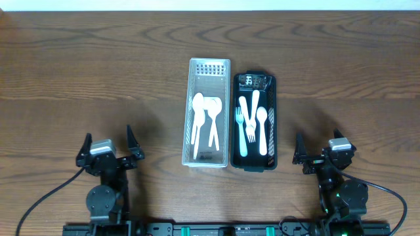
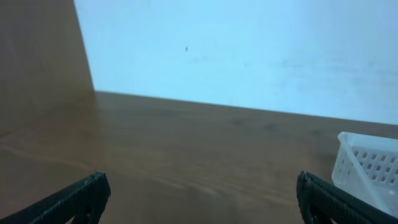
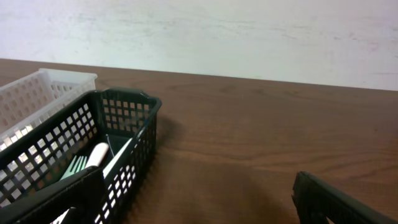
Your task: Pack container
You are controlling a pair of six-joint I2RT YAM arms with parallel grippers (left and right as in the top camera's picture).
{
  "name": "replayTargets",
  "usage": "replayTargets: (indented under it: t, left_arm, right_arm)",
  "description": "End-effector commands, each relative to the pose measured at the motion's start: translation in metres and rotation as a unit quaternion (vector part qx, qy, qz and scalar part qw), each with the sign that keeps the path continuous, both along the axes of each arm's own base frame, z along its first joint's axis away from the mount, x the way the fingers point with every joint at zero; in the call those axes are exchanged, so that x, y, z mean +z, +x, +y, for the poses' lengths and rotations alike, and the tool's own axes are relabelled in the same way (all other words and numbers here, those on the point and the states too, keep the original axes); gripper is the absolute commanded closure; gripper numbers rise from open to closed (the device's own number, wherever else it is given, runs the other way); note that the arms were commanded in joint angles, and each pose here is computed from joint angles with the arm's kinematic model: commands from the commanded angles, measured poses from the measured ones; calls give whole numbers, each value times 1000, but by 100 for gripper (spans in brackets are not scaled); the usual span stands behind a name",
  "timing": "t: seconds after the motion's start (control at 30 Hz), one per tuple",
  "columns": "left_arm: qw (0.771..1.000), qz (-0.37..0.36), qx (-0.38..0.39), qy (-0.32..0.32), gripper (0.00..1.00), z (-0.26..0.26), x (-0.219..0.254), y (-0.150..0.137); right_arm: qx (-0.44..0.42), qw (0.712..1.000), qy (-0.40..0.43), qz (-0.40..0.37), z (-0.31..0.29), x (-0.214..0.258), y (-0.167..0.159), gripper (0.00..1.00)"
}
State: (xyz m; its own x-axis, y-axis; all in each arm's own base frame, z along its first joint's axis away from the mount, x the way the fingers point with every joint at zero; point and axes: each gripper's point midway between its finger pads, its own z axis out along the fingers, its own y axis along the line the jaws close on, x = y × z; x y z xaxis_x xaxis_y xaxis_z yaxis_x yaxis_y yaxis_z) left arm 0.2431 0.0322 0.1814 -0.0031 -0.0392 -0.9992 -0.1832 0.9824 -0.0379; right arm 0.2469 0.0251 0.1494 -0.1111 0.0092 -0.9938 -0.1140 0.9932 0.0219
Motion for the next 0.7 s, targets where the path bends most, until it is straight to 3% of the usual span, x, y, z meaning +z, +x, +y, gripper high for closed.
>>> replayTargets:
  t: [0.0,0.17,0.67]
  left_arm:
    - [1000,8,-19,10,2,-7,-12,2]
    - [996,76,-36,1,2,-12,-46,-1]
    - [996,76,-55,-10,2,-19,-47,0]
  right_arm:
    - [9,1000,8,4,4,-2,-1,1]
    - [9,1000,8,4,4,-2,-1,1]
    - [9,1000,8,4,4,-2,-1,1]
